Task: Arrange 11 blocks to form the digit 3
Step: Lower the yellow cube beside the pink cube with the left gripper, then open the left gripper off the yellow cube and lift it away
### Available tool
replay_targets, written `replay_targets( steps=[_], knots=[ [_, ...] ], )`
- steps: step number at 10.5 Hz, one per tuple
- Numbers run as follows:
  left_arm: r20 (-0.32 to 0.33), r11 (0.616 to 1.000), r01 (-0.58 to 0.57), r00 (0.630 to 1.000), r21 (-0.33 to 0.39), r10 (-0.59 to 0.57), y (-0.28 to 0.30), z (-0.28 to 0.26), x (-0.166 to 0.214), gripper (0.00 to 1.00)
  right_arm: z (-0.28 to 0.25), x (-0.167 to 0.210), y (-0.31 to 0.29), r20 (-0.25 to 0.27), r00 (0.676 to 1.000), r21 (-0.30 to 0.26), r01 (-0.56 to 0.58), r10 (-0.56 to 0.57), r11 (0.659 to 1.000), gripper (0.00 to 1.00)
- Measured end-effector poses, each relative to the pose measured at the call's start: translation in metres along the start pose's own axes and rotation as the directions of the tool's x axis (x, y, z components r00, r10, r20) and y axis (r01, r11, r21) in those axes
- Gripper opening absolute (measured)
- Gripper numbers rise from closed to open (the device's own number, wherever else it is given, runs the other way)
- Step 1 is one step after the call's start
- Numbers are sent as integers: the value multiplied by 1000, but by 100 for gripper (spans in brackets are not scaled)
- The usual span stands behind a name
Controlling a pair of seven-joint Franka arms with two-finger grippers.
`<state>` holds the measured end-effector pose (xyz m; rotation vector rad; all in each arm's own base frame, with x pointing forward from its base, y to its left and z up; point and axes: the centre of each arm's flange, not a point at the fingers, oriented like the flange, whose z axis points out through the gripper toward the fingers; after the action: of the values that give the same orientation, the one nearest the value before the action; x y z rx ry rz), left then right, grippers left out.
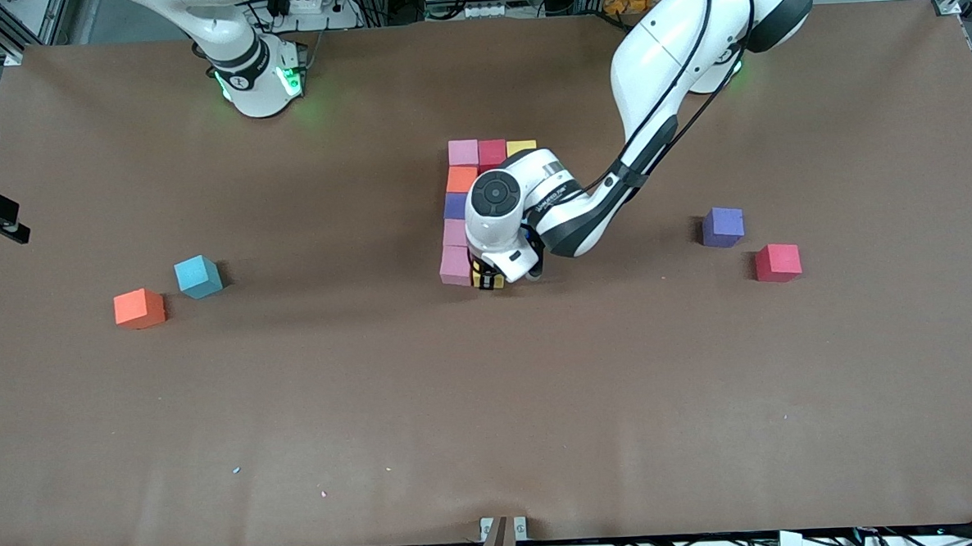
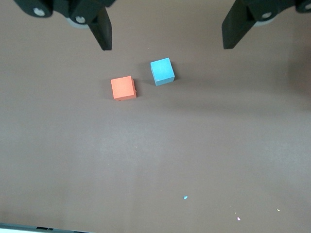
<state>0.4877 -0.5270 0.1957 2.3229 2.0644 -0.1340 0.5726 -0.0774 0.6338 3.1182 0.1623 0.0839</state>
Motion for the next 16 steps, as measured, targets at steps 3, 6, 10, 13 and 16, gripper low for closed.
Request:
replay_targets(
  steps=[3, 6, 10, 13, 16],
  knots=[
    [-1, 1000, 0, 1000, 4, 0, 0, 3, 0, 60, 0, 0, 0, 0, 1000, 0, 0, 0, 1000, 100],
    [-1, 1000, 0, 1000, 4, 0, 0, 3, 0, 71, 0, 0, 0, 0, 1000, 0, 0, 0, 1000, 100],
    [6, 1000, -4, 1000, -3, 4, 0, 0, -4, 100, 0, 0, 0, 0, 1000, 0, 0, 0, 1000, 100],
    [19, 1000, -4, 1000, -29, 4, 6, -15, -8, 100, 0, 0, 0, 0, 1000, 0, 0, 0, 1000, 100],
    [29, 998, -5, 1000, -60, 7, 11, -37, -9, 100, 0, 0, 0, 0, 1000, 0, 0, 0, 1000, 100]
  ],
)
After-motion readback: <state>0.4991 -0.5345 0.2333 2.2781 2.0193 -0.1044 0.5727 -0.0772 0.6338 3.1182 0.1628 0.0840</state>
